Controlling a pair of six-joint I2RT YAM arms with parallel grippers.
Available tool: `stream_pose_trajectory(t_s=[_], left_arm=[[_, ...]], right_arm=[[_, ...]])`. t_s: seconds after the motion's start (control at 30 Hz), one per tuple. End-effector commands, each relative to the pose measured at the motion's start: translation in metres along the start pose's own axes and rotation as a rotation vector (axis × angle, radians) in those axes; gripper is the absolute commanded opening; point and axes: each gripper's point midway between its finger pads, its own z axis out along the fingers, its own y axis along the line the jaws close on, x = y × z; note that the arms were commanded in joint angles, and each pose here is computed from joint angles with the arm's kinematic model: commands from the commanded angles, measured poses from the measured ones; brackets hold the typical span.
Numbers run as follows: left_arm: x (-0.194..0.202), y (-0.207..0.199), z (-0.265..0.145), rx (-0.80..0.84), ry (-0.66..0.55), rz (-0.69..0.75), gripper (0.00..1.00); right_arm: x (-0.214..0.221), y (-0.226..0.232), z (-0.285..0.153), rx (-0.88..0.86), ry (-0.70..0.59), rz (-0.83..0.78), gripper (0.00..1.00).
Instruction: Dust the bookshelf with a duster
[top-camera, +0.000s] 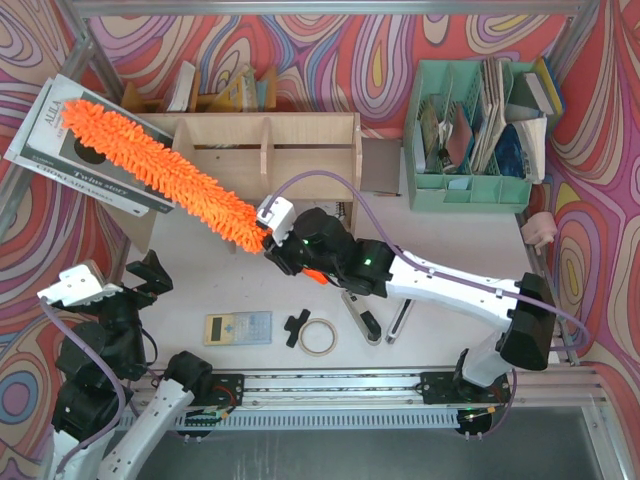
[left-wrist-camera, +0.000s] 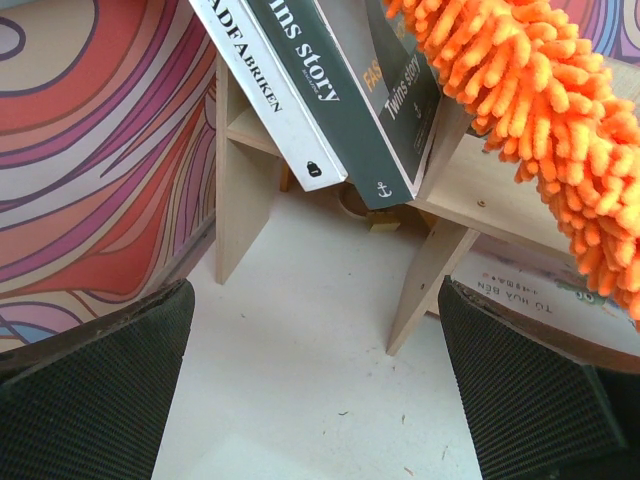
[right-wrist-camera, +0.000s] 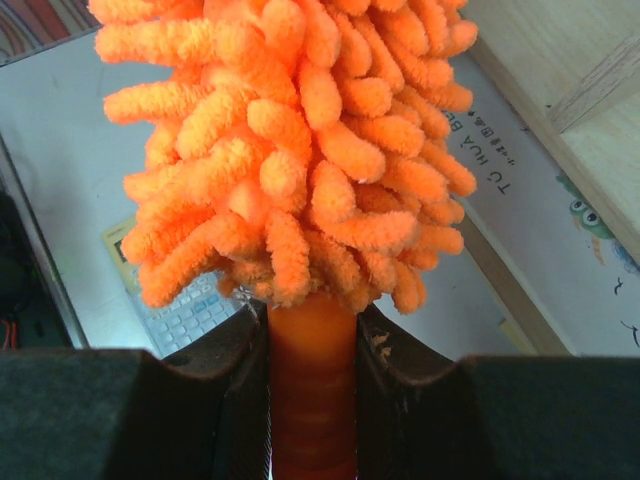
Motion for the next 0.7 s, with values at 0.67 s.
stream_pose_trajectory(t_s=[0.67], left_arm=[[0.002,-0.007,0.003,0.023,0.015,0.014,0.99]], right_arm=[[-0.054,0.010,0.014,-0.010,-0.130,0.028,0.00]])
